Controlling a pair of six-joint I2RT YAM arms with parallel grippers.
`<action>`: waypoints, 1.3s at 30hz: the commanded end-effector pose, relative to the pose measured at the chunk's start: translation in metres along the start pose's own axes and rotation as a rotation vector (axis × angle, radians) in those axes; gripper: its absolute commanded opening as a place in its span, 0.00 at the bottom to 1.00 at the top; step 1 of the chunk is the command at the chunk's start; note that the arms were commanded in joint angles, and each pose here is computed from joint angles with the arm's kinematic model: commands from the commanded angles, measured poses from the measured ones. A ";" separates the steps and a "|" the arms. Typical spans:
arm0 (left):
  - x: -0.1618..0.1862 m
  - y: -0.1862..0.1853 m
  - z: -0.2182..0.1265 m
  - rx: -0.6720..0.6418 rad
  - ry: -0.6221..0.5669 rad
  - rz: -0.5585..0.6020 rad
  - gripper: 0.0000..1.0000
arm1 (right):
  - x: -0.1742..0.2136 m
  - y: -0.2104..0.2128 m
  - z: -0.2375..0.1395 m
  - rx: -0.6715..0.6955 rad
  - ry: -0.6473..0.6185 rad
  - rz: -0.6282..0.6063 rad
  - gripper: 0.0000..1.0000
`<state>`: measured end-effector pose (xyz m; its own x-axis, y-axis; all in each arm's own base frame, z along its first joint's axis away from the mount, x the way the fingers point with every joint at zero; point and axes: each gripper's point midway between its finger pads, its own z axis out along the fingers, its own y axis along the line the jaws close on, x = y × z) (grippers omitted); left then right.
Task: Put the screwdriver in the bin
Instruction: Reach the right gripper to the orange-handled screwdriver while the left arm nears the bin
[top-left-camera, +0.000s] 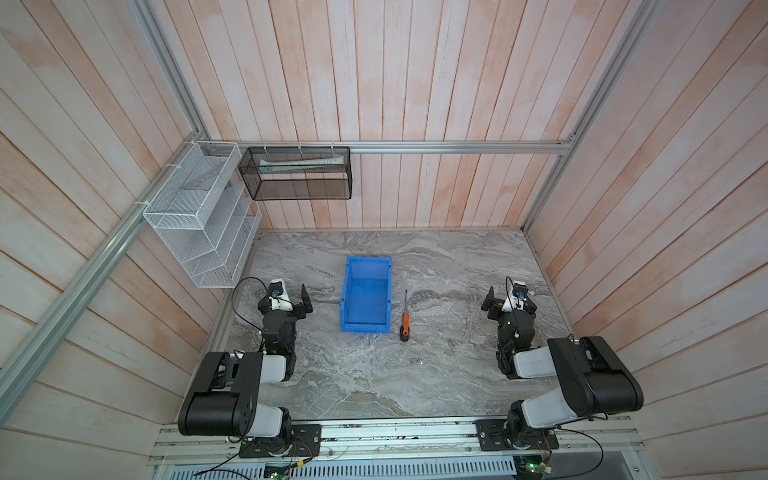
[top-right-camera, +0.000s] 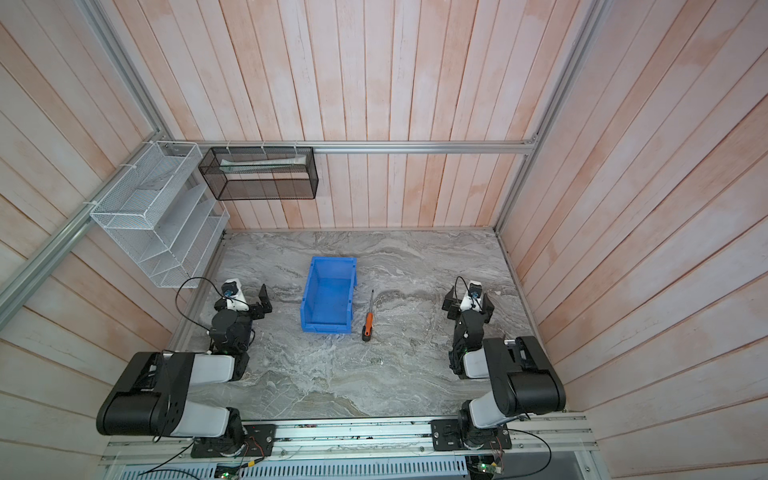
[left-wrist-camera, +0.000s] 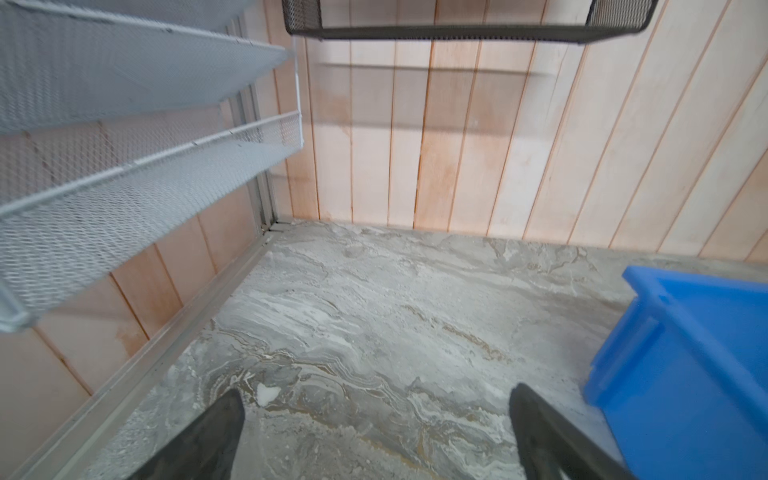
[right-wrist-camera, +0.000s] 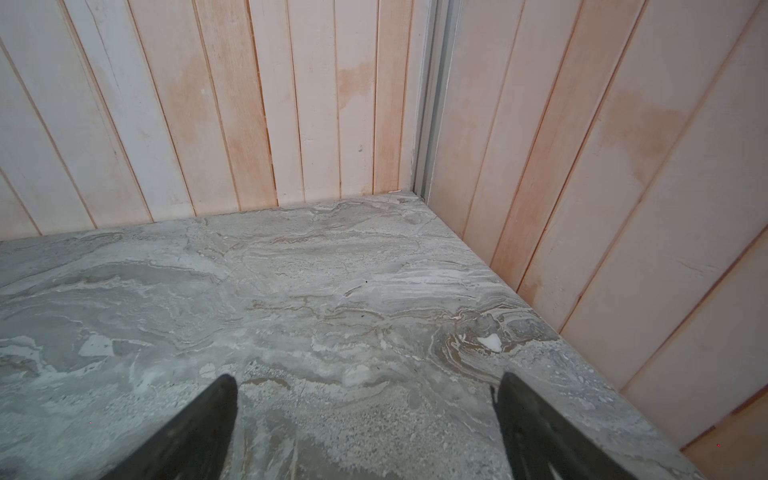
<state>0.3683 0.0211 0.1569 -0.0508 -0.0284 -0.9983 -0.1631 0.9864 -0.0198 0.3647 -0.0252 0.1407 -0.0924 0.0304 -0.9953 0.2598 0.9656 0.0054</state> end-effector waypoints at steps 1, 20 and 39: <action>-0.008 0.008 -0.010 -0.084 -0.020 -0.002 1.00 | -0.016 -0.005 0.013 0.081 0.077 0.034 0.98; -0.089 -0.113 -0.064 0.461 0.259 -0.344 1.00 | -0.083 0.066 -0.018 -0.189 0.253 0.279 0.98; -0.033 -0.245 -0.153 0.963 0.601 -0.227 1.00 | 0.081 0.227 -0.133 -0.514 0.791 0.093 0.90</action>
<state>0.2650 -0.2402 0.2049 -0.6076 -0.0536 -0.7924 0.5623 0.6757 -0.4768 0.2922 0.2250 0.0891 -0.7269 0.0739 -0.6827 -0.1774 0.9403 0.2906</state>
